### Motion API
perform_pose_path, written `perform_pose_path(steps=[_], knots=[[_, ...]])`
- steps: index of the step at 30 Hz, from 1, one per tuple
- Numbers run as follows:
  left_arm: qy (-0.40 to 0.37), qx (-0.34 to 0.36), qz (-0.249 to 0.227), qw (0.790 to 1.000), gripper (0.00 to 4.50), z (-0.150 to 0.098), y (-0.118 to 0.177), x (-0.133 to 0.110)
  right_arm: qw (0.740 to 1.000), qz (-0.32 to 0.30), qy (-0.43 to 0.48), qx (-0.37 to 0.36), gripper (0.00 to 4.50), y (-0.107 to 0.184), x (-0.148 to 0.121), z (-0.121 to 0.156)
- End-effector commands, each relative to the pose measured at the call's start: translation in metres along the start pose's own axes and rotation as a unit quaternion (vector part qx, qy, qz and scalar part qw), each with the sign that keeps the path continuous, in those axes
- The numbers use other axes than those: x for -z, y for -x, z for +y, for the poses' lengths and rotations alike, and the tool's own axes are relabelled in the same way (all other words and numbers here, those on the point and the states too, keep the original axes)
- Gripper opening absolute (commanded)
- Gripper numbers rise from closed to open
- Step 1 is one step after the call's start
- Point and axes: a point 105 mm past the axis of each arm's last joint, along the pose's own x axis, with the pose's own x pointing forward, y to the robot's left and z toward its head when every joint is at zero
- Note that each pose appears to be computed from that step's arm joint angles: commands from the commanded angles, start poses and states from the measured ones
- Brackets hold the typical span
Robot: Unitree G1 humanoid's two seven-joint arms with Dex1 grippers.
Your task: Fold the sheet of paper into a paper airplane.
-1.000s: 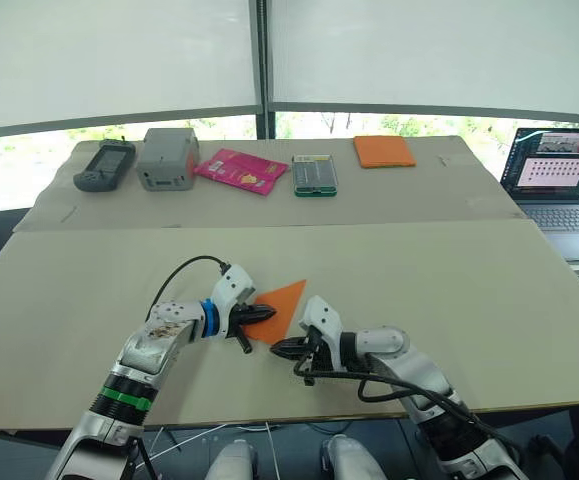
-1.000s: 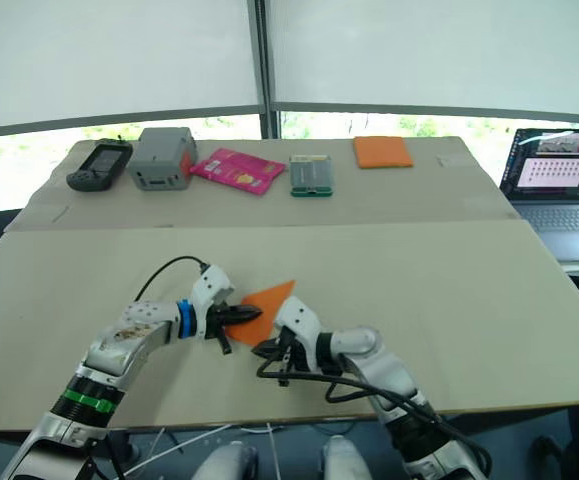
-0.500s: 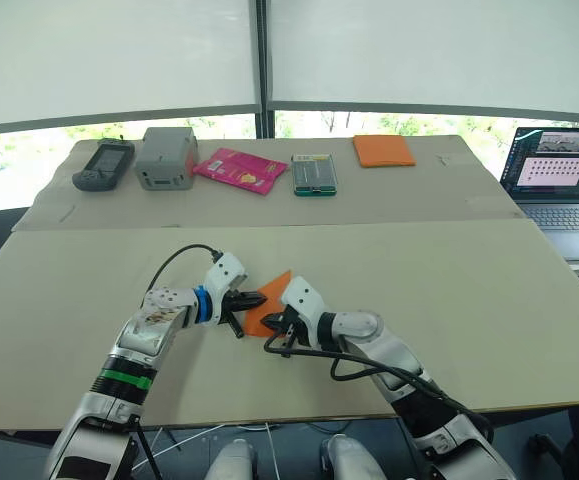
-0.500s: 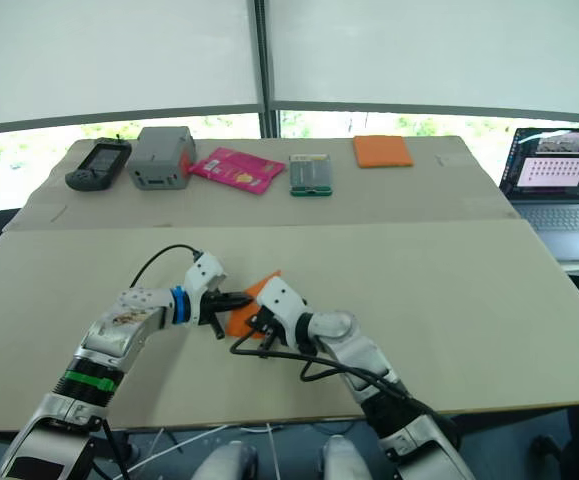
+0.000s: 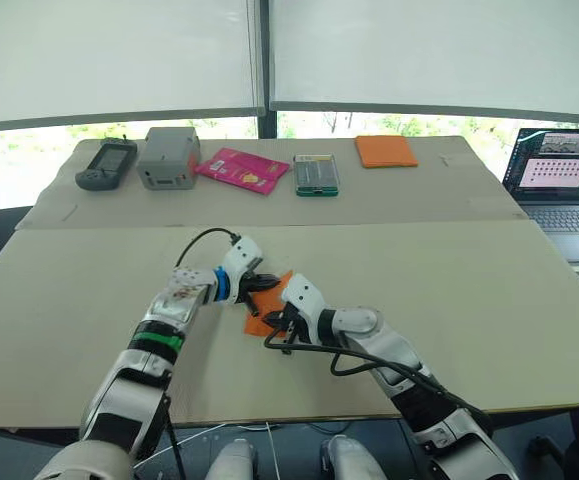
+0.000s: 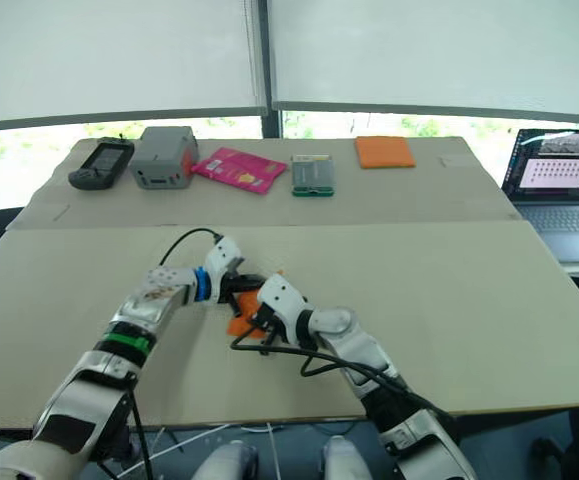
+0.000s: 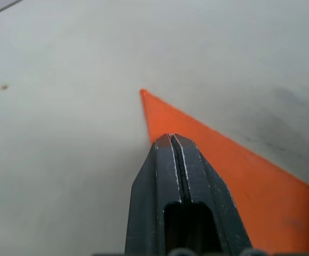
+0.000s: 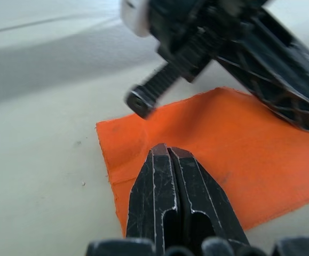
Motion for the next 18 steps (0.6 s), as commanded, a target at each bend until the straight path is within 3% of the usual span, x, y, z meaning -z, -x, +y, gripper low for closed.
perform_pose_path(steps=[1, 7, 11, 18], knots=[[-0.021, -0.005, 0.002, 1.000, 0.00, 0.006, -0.010, -0.008, 0.999, 0.040, -0.028, 0.015, 0.05, 0.003, 0.022, -0.003], [-0.030, -0.001, 0.006, 1.000, 0.00, 0.006, -0.024, -0.011, 0.998, 0.041, -0.032, 0.023, 0.05, 0.006, 0.024, -0.005], [-0.034, 0.004, 0.021, 0.999, 0.00, 0.006, -0.021, 0.000, 0.998, 0.042, -0.034, 0.025, 0.05, 0.007, 0.024, -0.005], [0.006, 0.002, 0.029, 1.000, 0.00, 0.007, 0.029, 0.047, 0.998, 0.043, -0.035, 0.023, 0.05, 0.007, 0.024, -0.008]])
